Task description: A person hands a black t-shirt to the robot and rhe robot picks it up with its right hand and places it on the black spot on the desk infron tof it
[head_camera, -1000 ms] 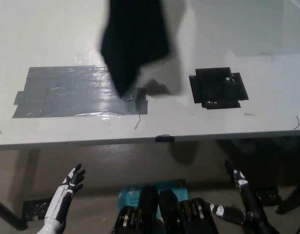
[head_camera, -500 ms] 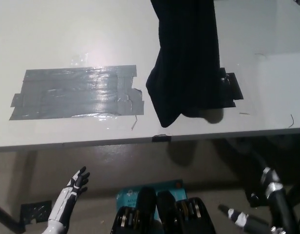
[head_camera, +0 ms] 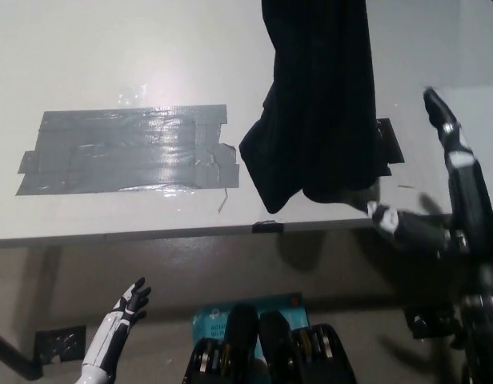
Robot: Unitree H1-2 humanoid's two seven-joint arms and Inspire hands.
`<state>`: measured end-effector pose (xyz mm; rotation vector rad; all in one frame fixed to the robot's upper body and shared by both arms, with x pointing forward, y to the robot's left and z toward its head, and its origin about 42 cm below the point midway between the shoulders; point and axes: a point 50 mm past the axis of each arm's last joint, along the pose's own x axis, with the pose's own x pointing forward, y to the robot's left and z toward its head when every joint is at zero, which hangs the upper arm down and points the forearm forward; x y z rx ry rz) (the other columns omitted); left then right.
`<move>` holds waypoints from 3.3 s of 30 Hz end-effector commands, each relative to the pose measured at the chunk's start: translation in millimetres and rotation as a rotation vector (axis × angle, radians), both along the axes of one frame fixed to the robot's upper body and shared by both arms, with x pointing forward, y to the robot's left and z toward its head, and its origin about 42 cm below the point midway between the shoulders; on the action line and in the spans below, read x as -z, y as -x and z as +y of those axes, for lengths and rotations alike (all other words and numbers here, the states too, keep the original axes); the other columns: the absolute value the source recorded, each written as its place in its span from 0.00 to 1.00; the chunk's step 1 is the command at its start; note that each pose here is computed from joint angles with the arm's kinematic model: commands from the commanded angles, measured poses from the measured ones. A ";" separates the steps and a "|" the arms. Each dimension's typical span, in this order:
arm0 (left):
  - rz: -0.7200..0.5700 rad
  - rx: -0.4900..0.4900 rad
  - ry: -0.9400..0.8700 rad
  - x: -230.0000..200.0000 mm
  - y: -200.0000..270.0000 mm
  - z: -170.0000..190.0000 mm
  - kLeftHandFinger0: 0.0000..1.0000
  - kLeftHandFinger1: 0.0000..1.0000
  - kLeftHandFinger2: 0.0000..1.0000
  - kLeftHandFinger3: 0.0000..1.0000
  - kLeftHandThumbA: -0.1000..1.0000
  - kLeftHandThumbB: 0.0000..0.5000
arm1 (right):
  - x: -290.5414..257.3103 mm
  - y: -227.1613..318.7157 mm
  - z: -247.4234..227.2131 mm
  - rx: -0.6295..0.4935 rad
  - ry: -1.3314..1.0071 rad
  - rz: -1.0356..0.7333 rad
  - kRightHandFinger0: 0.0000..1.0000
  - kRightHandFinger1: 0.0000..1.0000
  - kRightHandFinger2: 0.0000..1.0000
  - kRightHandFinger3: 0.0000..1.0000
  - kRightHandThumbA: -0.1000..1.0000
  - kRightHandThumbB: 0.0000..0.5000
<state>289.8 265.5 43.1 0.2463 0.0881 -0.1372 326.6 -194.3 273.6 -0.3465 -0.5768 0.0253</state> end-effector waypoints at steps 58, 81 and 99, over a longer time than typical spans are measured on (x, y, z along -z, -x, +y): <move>-0.090 0.074 -0.079 -25.5 -27.2 -2.7 1.00 1.00 1.00 1.00 1.00 1.00 | -180.8 -210.1 19.4 0.003 -0.319 0.060 0.01 0.41 0.87 0.90 0.00 0.25; -0.102 0.075 -0.124 -35.3 -37.4 -0.9 1.00 1.00 1.00 1.00 1.00 1.00 | -187.1 -236.2 -51.7 0.271 -0.065 0.066 0.00 0.40 0.83 0.93 0.00 0.32; -0.105 0.046 -0.117 -37.8 -35.4 -3.0 1.00 1.00 1.00 1.00 1.00 1.00 | -44.0 -252.2 4.4 0.108 0.326 0.351 0.20 0.66 0.98 0.90 0.00 0.34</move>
